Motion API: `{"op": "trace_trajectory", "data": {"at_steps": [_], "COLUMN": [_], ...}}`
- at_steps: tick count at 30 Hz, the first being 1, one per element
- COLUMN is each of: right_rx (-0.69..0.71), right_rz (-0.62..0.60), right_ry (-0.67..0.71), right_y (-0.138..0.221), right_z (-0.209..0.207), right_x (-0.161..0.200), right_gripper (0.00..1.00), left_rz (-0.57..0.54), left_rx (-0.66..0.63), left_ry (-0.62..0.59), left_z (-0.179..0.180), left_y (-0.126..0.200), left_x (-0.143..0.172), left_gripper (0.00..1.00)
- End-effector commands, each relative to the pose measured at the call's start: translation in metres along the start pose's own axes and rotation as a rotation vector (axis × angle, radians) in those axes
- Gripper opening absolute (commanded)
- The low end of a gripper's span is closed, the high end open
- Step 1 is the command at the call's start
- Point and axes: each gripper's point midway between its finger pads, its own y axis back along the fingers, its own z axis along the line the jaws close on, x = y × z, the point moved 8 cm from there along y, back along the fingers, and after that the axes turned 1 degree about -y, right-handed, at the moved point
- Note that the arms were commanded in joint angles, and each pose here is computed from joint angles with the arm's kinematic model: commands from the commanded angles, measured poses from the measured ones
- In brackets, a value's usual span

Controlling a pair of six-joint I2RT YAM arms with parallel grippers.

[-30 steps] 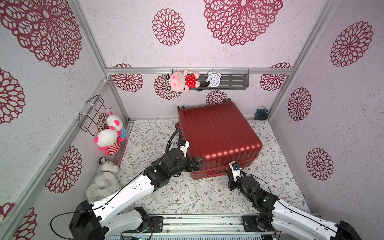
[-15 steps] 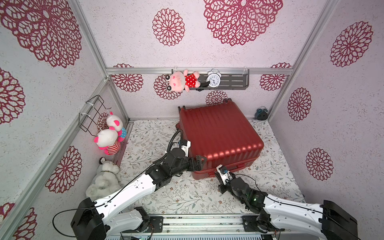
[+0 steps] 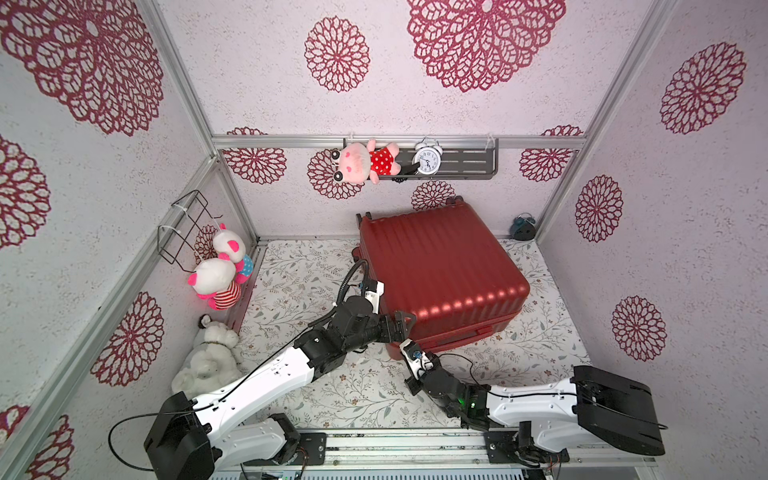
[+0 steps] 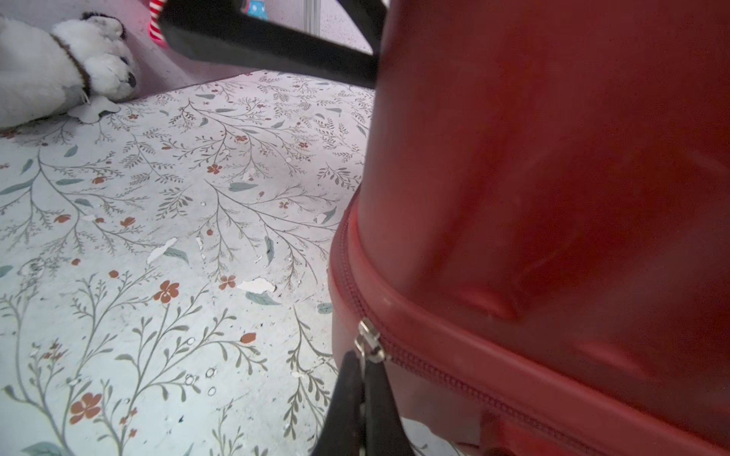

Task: Open the suitcase zippers
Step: Unzip the zipper on the suitcase.

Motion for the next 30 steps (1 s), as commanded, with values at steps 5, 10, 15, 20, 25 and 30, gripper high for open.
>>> {"op": "trace_trajectory", "data": {"at_steps": [5, 10, 15, 20, 25, 30], "right_rx": [-0.215, -0.217, -0.215, -0.181, -0.107, -0.014], "right_rz": [-0.102, -0.069, -0.036, -0.004, 0.045, 0.088], "right_ry": [-0.139, -0.151, -0.155, -0.166, -0.195, -0.302], "right_y": [0.011, 0.015, 0.023, 0.037, 0.059, 0.078], "right_z": [0.039, 0.035, 0.034, 0.030, 0.023, -0.003], "right_x": [-0.021, -0.010, 0.000, 0.009, 0.019, 0.034], "right_gripper": [0.00, 0.00, 0.00, 0.00, 0.00, 0.00], "left_rz": [-0.042, -0.094, -0.156, -0.197, -0.173, -0.117], "left_rx": [-0.035, -0.106, -0.162, -0.201, -0.113, 0.031], "left_ry": [-0.014, -0.022, 0.007, 0.044, 0.076, 0.088], "left_z": [0.002, 0.011, 0.027, 0.043, 0.042, 0.028], "left_y": [0.018, 0.047, 0.078, 0.099, 0.095, 0.081], "left_x": [0.003, -0.006, -0.019, -0.028, -0.022, -0.008], "left_gripper": [0.98, 0.98, 0.98, 0.98, 0.98, 0.98]}}
